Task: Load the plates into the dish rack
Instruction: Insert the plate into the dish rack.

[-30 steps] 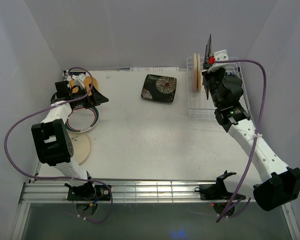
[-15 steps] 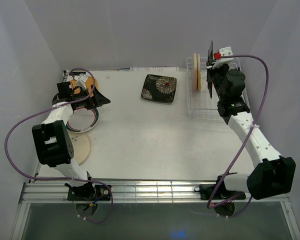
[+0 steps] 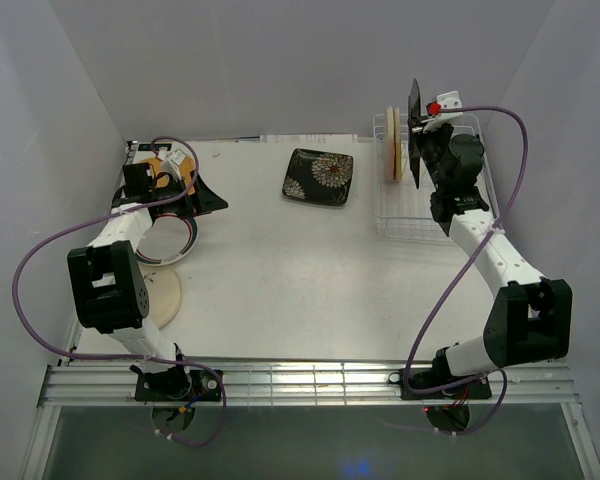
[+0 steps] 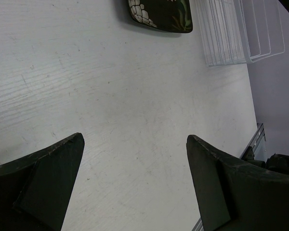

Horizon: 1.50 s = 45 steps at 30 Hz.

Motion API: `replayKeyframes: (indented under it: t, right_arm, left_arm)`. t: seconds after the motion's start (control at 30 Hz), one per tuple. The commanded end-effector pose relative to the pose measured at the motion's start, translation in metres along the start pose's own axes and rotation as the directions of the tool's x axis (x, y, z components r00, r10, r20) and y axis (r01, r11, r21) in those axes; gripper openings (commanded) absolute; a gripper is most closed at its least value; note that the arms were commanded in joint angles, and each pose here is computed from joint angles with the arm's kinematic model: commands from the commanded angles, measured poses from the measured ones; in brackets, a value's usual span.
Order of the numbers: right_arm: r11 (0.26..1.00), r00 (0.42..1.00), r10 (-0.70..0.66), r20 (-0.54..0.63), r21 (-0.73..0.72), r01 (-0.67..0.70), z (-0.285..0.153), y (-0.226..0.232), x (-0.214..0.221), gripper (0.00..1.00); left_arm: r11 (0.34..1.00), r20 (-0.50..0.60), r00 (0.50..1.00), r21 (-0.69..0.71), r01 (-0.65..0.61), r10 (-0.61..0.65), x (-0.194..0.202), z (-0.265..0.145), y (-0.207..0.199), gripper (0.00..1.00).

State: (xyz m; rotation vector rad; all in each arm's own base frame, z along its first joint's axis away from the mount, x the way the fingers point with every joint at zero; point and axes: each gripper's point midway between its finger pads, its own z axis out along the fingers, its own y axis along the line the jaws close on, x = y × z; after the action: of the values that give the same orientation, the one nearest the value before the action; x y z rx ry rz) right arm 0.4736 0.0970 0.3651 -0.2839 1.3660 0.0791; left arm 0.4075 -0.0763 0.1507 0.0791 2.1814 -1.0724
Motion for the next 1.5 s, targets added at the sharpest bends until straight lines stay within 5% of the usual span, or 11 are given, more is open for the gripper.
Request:
replayKeyframes:
  t: [0.0,1.07,1.47]
  right_arm:
    - [0.998,0.904,-0.041,0.425,0.060,0.017,-0.005,-0.031,-0.132,0.08]
    - [1.000,0.875,-0.019,0.483,0.006,0.018,0.088,-0.073,-0.068,0.08]
    - [0.999,0.885,0.048,0.464,-0.011,-0.048,0.106,-0.089,-0.007,0.08]
  left_arm:
    - [0.997,0.029,0.997,0.023,-0.078,0.077,-0.007,-0.007,-0.020,0.97]
    - [0.995,0.013,0.995,0.014,-0.099,0.099,-0.004,0.002,-0.022,0.98]
    - [0.993,0.021,0.993,0.012,-0.116,0.116,-0.006,0.000,-0.026,0.97]
